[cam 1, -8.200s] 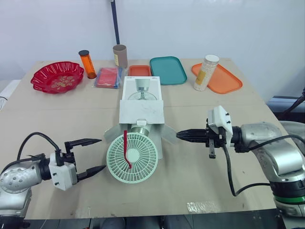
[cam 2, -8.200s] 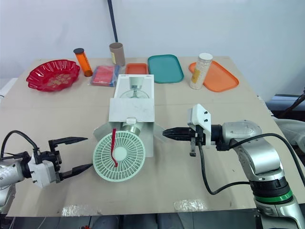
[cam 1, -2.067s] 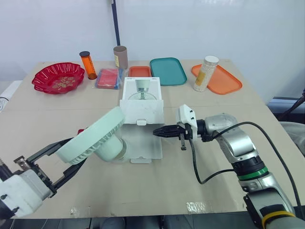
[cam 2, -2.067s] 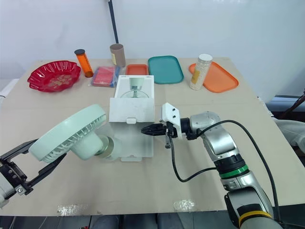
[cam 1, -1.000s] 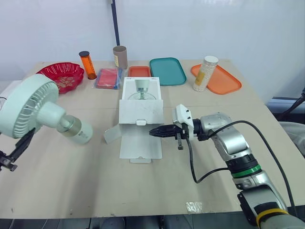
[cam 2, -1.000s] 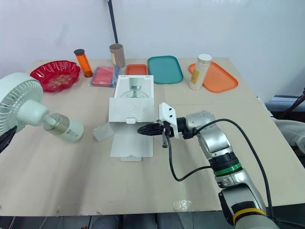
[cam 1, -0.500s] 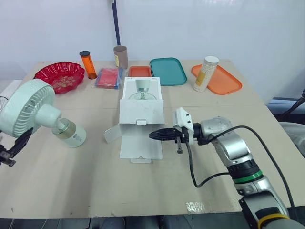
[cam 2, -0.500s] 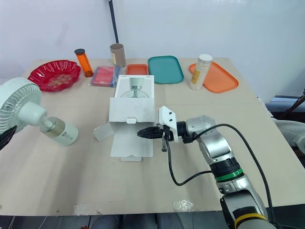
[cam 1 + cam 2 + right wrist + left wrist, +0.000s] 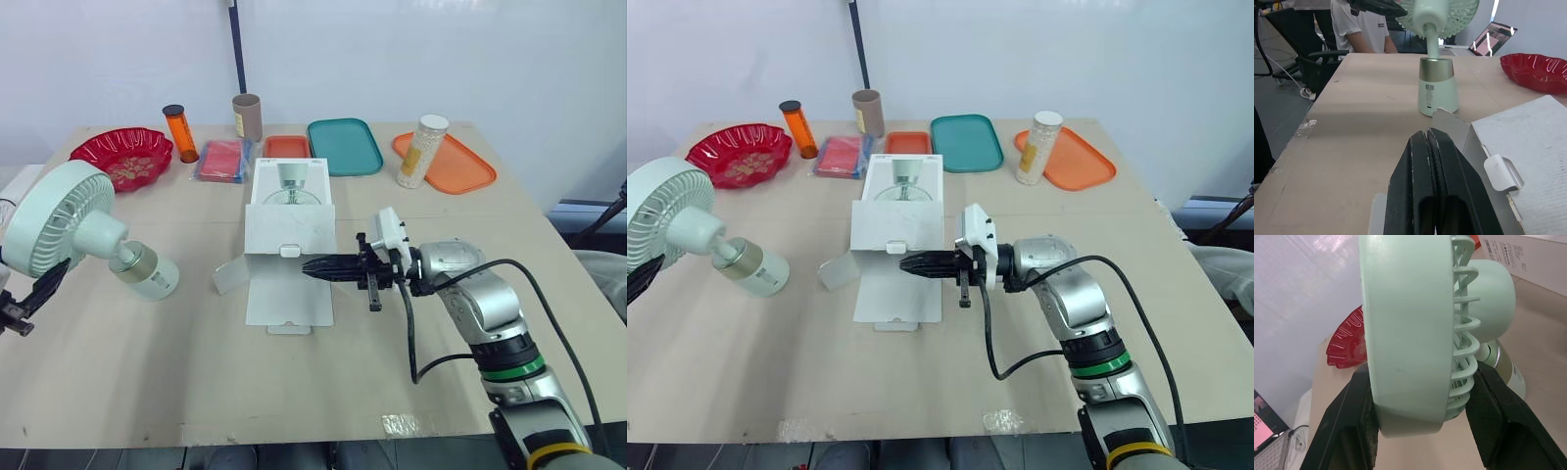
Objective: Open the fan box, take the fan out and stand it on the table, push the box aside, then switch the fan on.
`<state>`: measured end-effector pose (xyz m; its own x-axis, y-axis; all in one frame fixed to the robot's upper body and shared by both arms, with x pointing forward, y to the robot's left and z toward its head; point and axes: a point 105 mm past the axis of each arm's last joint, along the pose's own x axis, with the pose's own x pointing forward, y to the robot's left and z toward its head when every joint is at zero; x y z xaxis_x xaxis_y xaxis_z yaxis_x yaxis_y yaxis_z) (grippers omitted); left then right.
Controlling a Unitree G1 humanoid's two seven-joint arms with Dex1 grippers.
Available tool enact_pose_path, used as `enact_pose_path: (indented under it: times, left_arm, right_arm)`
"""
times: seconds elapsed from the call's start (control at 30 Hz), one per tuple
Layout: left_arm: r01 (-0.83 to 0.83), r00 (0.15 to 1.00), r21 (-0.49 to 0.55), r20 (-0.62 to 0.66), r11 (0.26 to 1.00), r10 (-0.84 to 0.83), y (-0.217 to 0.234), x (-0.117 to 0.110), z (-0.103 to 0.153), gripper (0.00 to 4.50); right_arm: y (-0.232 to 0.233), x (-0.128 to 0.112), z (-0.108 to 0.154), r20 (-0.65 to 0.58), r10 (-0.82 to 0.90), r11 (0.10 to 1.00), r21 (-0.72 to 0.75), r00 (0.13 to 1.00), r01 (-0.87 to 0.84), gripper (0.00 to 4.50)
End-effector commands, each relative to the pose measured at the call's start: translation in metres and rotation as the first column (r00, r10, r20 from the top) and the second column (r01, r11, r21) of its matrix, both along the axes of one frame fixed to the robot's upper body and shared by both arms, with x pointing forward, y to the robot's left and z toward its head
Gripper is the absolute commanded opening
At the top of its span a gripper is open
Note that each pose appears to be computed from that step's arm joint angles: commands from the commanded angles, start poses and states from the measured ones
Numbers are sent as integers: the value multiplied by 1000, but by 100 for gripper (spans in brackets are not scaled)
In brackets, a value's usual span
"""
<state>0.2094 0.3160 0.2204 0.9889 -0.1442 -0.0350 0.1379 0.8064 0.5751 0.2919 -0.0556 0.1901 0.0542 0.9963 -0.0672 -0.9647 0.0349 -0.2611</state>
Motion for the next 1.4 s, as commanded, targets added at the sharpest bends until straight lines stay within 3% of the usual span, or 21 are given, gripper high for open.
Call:
enact_pose_path:
  times: [0.03, 0.63, 0.9, 0.93, 1.13, 1.4]
  left_arm:
    - [-4, 1000, -15, -18, 1000, 4, -2, 0, -3, 194]
    - [-10, 992, -287, -121, 958, -26, -24, 31, -32, 194]
    - [41, 990, -316, -117, 948, -82, -39, 43, -27, 194]
    - [43, 989, -316, -118, 948, -84, -40, 43, -27, 274]
    - [34, 991, -328, -113, 944, -75, -41, 46, -26, 444]
    - [24, 995, -344, -88, 939, -57, -39, 48, -23, 444]
  right_arm:
    - [2, -4, 23, 55, 10, 997, 72, 998, -14, 0]
    - [-2, -2, 29, 40, -45, 993, 111, 998, 40, 0]
    - [-3, -2, 26, 41, -67, 993, 100, 997, 62, 0]
    - [-3, -2, 25, 42, -68, 993, 97, 997, 64, 0]
    - [-4, -2, 23, 41, -74, 994, 88, 996, 71, 0]
    - [-4, -1, 21, 45, -69, 995, 76, 997, 65, 0]
